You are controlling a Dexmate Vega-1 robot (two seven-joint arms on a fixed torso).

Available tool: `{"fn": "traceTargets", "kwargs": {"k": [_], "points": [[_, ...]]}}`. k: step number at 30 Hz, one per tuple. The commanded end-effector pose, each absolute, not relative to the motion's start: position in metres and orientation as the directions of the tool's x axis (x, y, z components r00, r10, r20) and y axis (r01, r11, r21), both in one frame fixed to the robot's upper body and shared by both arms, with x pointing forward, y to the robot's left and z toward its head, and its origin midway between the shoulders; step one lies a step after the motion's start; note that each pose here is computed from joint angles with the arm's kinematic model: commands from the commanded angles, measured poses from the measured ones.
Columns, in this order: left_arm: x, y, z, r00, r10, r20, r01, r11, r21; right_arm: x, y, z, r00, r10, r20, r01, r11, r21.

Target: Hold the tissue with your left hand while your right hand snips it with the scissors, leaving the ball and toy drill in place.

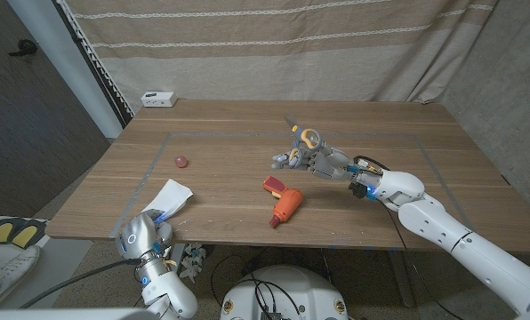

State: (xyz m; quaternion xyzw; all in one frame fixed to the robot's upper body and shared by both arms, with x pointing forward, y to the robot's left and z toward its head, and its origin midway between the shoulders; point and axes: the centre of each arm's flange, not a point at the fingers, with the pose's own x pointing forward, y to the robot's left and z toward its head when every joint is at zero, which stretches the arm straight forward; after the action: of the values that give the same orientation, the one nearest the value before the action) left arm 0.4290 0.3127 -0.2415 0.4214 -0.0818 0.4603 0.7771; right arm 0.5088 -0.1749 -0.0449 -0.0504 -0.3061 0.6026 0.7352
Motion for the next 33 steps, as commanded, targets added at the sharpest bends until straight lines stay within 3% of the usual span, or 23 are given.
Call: {"fn": "traceTargets", "kwargs": {"k": [1,33], "points": [[0.419,0.305,-0.229,0.473,0.608,0.638,-0.866,0.185,0.465,0.505,-0.176,-0.046,0.086,0.916,0.391,-0.852,0.271,-0.447],[0.426,0.277,-0.163,0.394,0.433,0.811,-0.919,0.197,0.341,0.51,-0.176,-0.059,0.069,0.924,0.376,-0.87,0.241,-0.431]]}}
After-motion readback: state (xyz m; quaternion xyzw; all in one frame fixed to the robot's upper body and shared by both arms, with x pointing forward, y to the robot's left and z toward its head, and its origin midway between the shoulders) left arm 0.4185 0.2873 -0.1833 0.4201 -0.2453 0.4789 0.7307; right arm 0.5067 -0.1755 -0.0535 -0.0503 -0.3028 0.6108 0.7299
